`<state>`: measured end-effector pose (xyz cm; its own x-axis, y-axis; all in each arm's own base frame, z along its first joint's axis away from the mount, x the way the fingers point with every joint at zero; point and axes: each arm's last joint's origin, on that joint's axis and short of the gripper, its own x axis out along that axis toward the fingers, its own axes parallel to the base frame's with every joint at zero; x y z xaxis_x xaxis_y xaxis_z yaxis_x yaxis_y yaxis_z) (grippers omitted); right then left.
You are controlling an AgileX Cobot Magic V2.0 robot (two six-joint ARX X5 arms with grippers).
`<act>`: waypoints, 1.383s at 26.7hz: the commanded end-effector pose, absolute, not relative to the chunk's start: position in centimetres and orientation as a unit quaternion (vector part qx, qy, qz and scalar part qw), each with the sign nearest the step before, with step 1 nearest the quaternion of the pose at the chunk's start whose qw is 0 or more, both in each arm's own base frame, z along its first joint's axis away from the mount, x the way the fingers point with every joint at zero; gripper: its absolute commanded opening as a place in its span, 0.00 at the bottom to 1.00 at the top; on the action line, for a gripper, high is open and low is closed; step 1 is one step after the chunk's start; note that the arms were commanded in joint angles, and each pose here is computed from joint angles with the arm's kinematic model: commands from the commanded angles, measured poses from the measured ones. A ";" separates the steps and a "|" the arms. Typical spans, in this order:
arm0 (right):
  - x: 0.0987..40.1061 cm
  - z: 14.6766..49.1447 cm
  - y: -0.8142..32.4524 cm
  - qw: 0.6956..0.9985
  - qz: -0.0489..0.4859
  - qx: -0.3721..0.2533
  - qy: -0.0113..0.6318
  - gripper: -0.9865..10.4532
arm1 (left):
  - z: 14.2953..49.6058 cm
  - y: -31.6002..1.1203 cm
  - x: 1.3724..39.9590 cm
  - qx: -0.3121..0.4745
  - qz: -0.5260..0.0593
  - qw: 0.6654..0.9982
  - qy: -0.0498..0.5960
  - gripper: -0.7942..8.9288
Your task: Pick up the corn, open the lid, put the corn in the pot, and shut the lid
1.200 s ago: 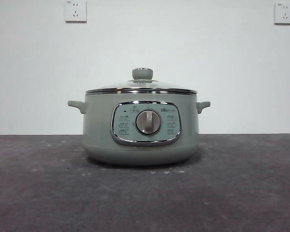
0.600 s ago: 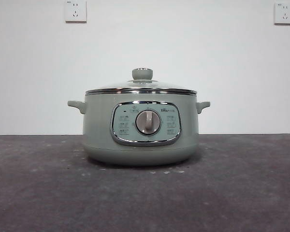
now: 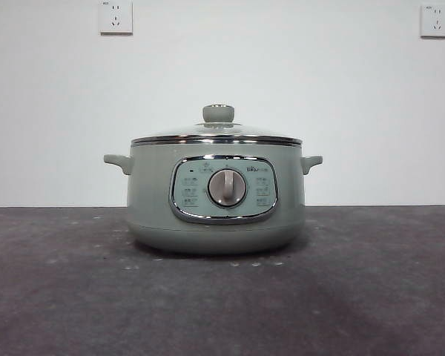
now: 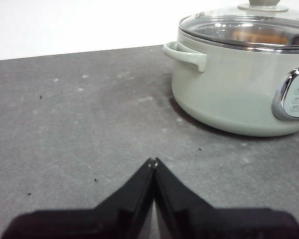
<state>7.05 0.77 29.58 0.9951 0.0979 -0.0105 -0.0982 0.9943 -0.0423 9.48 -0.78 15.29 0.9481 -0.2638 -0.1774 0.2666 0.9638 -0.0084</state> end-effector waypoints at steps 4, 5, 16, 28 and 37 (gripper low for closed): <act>9.0 21.8 0.8 0.999 0.042 -0.026 0.011 0.09 | 15.1 -0.8 9.5 0.005 -0.132 0.987 0.088 0.08; 9.1 20.7 0.9 0.999 0.042 -0.027 0.013 0.09 | 15.1 -0.8 9.5 0.005 -0.132 0.987 0.088 0.08; 9.6 15.5 0.9 0.997 0.041 -0.004 0.064 0.09 | 15.1 -0.8 9.5 0.005 -0.132 0.987 0.089 0.08; 9.5 15.0 0.9 0.995 0.039 -0.005 0.088 0.09 | 15.1 -0.8 9.5 0.005 -0.132 0.987 0.089 0.08; 9.5 15.0 0.9 0.995 0.039 -0.005 0.089 0.09 | 15.1 -0.8 9.5 0.005 -0.132 0.987 0.089 0.08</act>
